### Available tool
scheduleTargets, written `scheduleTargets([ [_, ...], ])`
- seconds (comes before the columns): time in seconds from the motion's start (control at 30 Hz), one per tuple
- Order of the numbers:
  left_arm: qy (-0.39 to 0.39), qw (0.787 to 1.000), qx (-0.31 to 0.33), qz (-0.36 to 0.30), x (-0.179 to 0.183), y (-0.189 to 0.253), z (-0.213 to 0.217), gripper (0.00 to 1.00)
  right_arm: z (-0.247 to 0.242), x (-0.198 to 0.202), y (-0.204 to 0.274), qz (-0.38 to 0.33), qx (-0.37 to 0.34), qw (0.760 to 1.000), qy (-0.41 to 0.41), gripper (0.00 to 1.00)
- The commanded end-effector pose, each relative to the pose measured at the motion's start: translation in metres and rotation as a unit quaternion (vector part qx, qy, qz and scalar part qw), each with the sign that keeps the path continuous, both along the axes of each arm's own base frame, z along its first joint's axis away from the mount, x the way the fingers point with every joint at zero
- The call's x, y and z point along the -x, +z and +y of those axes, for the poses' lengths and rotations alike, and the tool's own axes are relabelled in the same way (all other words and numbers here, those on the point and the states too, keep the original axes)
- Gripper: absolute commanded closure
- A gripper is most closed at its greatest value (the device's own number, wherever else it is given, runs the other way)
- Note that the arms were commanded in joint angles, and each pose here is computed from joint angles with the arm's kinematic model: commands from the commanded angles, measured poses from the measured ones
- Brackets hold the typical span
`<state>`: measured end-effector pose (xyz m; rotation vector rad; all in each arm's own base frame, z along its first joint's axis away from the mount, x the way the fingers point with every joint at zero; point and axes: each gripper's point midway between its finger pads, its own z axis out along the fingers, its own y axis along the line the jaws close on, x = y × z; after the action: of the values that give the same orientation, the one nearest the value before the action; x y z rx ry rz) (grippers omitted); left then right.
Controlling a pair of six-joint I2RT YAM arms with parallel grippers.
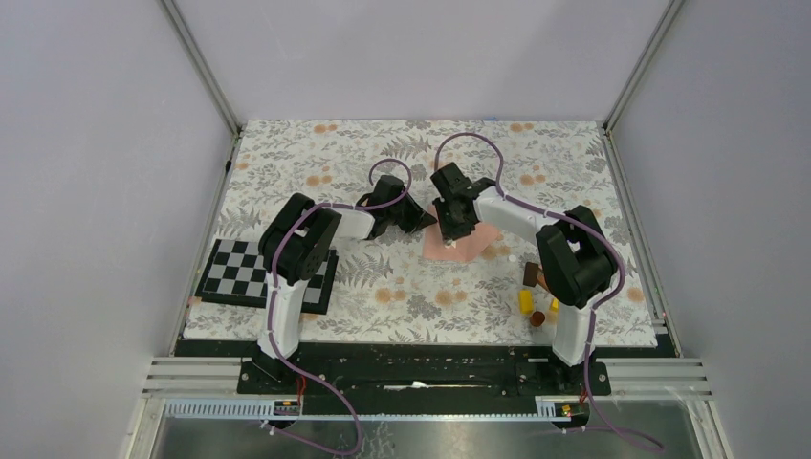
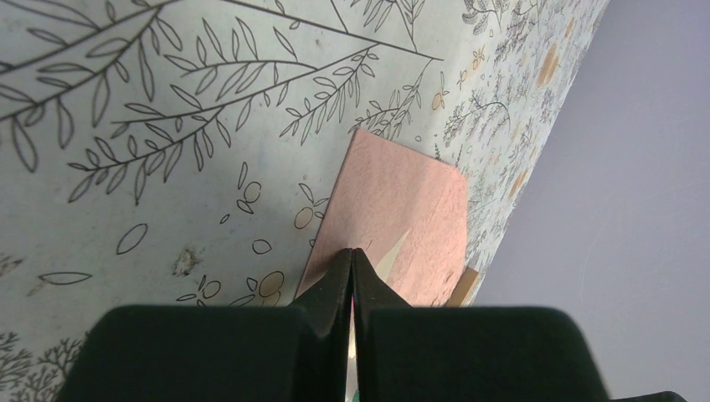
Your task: Place the letter into the envelope and seal it
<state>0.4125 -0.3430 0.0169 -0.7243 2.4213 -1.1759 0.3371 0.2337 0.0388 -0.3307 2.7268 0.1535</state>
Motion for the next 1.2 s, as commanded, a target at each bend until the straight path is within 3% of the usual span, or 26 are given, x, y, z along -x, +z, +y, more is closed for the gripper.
scheduleTargets([
  [0.0, 0.041, 0.991, -0.118, 0.052, 0.011, -0.065, 0.051, 1.0, 0.008, -0.011, 0.048, -0.023, -0.073, 0.997, -0.027, 1.0],
  [0.13, 0.039, 0.99, -0.124, 0.048, 0.01, -0.067, 0.053, 1.0, 0.014, -0.022, 0.078, -0.036, -0.145, 0.988, -0.039, 1.0],
  [0.4, 0.03, 0.991, -0.131, 0.001, -0.004, -0.049, 0.049, 1.0, 0.0, -0.025, 0.107, -0.052, -0.202, 0.976, -0.06, 1.0],
  [0.6, -0.002, 0.985, -0.08, -0.155, -0.039, 0.053, 0.014, 1.0, -0.02, -0.033, 0.147, -0.082, -0.234, 0.965, -0.087, 1.0],
  [0.63, -0.004, 0.979, -0.078, -0.189, -0.042, 0.076, 0.01, 0.95, -0.024, -0.033, 0.156, -0.089, -0.236, 0.963, -0.093, 1.0],
  [0.77, 0.0, 0.954, -0.077, -0.291, -0.036, 0.15, 0.011, 0.64, -0.036, -0.029, 0.183, -0.109, -0.239, 0.959, -0.107, 1.0],
  [0.93, -0.028, 0.912, -0.073, -0.403, -0.009, 0.207, 0.024, 0.4, -0.042, -0.017, 0.201, -0.119, -0.244, 0.957, -0.106, 1.0],
  [1.1, -0.142, 0.83, -0.111, -0.527, 0.03, 0.239, 0.017, 0.25, -0.044, -0.001, 0.221, -0.12, -0.251, 0.956, -0.091, 1.0],
  [1.17, -0.161, 0.777, -0.11, -0.598, 0.051, 0.261, 0.018, 0.22, -0.045, 0.006, 0.228, -0.119, -0.252, 0.957, -0.084, 1.0],
])
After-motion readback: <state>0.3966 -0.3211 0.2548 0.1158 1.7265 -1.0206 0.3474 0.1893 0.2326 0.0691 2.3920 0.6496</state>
